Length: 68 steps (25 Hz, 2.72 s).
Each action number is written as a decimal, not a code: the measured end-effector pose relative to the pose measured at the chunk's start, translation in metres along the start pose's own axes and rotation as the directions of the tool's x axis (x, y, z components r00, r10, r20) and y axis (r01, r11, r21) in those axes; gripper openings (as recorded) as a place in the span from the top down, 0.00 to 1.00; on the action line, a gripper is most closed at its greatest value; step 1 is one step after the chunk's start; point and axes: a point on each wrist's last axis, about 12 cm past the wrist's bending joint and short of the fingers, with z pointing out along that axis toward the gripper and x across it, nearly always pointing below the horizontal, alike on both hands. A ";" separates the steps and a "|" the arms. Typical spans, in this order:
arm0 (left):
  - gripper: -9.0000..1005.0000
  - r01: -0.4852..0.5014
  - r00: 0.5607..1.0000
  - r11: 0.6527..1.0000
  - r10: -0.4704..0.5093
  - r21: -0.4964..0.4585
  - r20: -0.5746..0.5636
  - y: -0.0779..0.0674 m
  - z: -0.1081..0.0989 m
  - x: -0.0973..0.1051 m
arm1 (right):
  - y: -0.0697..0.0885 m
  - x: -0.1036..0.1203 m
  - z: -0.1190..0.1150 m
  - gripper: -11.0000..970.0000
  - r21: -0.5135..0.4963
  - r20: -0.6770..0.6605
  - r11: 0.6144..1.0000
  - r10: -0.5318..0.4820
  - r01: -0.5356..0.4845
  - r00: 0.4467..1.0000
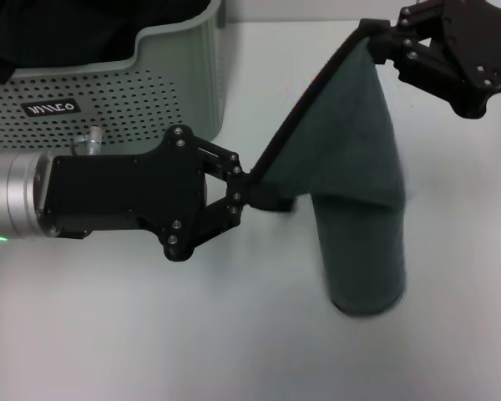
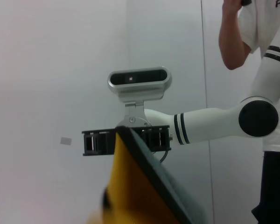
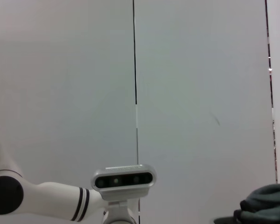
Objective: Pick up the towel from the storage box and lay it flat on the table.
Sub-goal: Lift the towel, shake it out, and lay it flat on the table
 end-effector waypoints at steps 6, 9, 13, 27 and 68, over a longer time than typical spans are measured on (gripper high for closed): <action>0.94 -0.010 1.000 1.000 0.010 -0.006 0.005 0.000 -0.001 0.001 | 0.001 0.006 -0.004 0.97 0.026 -0.004 1.000 0.017 -0.017 1.000; 0.94 -0.013 1.000 1.000 0.013 -0.006 0.004 0.001 0.000 0.000 | 0.001 0.002 -0.005 0.97 0.026 0.013 1.000 0.008 -0.008 1.000; 0.94 -0.013 1.000 1.000 0.013 -0.020 -0.003 0.003 0.000 0.001 | -0.001 -0.009 -0.006 0.97 0.042 0.078 0.999 -0.027 0.023 0.997; 0.94 0.015 0.999 0.996 -0.019 -0.092 -0.039 0.016 0.005 0.004 | -0.010 -0.049 0.004 0.98 0.010 0.150 0.998 -0.069 0.068 0.986; 0.87 0.180 0.981 0.976 -0.187 -0.123 -0.048 0.005 -0.003 0.023 | 0.015 -0.068 -0.013 0.97 0.044 0.127 0.986 -0.165 0.161 0.978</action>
